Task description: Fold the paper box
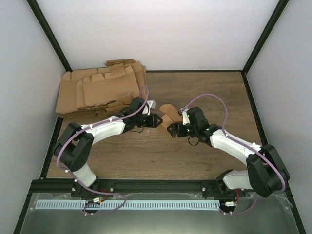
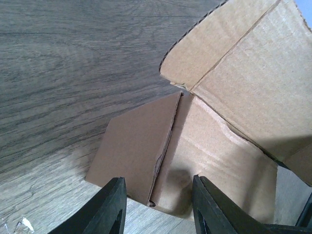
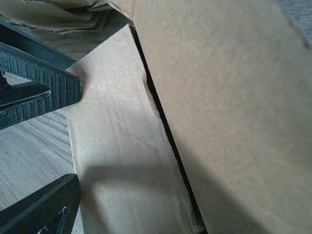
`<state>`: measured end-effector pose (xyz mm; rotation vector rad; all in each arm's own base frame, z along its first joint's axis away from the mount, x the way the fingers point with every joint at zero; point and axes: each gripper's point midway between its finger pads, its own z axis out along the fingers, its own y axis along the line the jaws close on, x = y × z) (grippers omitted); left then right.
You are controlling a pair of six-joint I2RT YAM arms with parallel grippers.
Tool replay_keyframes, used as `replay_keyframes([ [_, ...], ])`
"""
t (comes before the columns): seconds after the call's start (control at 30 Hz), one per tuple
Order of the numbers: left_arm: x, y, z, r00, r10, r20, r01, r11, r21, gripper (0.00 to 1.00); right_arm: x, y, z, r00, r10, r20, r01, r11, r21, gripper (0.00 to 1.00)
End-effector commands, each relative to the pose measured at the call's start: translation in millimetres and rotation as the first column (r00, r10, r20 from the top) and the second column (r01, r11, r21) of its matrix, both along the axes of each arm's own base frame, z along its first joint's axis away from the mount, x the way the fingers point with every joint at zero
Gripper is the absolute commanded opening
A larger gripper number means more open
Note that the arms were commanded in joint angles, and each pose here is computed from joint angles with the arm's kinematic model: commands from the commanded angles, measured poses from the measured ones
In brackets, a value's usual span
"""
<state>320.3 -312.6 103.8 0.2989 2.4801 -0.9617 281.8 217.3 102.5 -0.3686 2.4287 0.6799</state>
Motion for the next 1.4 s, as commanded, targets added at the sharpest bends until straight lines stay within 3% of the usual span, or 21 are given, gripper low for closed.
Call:
replay_keyframes([
  [0.0, -13, 15, -38, 0.995, 0.033, -0.095, -0.021, 0.992, 0.124, 0.39, 0, -9, -11, 0.998, -0.055, 0.010, 0.055, 0.998, -0.023, 0.90],
  [0.13, -12, 14, -31, 0.996, 0.033, -0.088, -0.023, 0.993, 0.115, 0.40, -5, 4, 10, 0.996, 0.028, 0.085, -0.033, 0.998, 0.058, 0.96],
  [0.4, -10, 11, -25, 0.996, 0.030, -0.079, -0.020, 0.993, 0.120, 0.40, -11, 16, 22, 0.969, 0.108, 0.220, -0.137, 0.983, 0.120, 0.95],
  [0.67, -10, 16, -3, 0.999, 0.038, -0.033, -0.034, 0.992, 0.124, 0.44, 8, 13, 25, 0.945, 0.067, 0.320, -0.095, 0.993, 0.071, 0.85],
  [0.8, -9, 18, 12, 0.999, 0.035, -0.007, -0.034, 0.992, 0.124, 0.49, 8, 22, 19, 0.922, 0.101, 0.373, -0.116, 0.993, 0.017, 0.70],
  [0.87, -10, 20, 21, 1.000, 0.027, 0.008, -0.028, 0.991, 0.129, 0.51, 4, 25, 18, 0.916, 0.116, 0.385, -0.132, 0.991, 0.016, 0.68],
  [0.9, -10, 21, 28, 0.999, 0.026, 0.023, -0.029, 0.991, 0.134, 0.52, 3, 25, 18, 0.913, 0.117, 0.390, -0.135, 0.991, 0.020, 0.68],
  [1.07, -5, 32, 55, 0.995, 0.031, 0.091, -0.046, 0.985, 0.165, 0.54, 1, 21, 18, 0.921, 0.095, 0.379, -0.115, 0.993, 0.031, 0.92],
  [1.37, -5, 34, 54, 0.996, 0.023, 0.088, -0.037, 0.985, 0.169, 0.54, -14, 26, 29, 0.882, 0.149, 0.448, -0.200, 0.978, 0.067, 0.94],
])
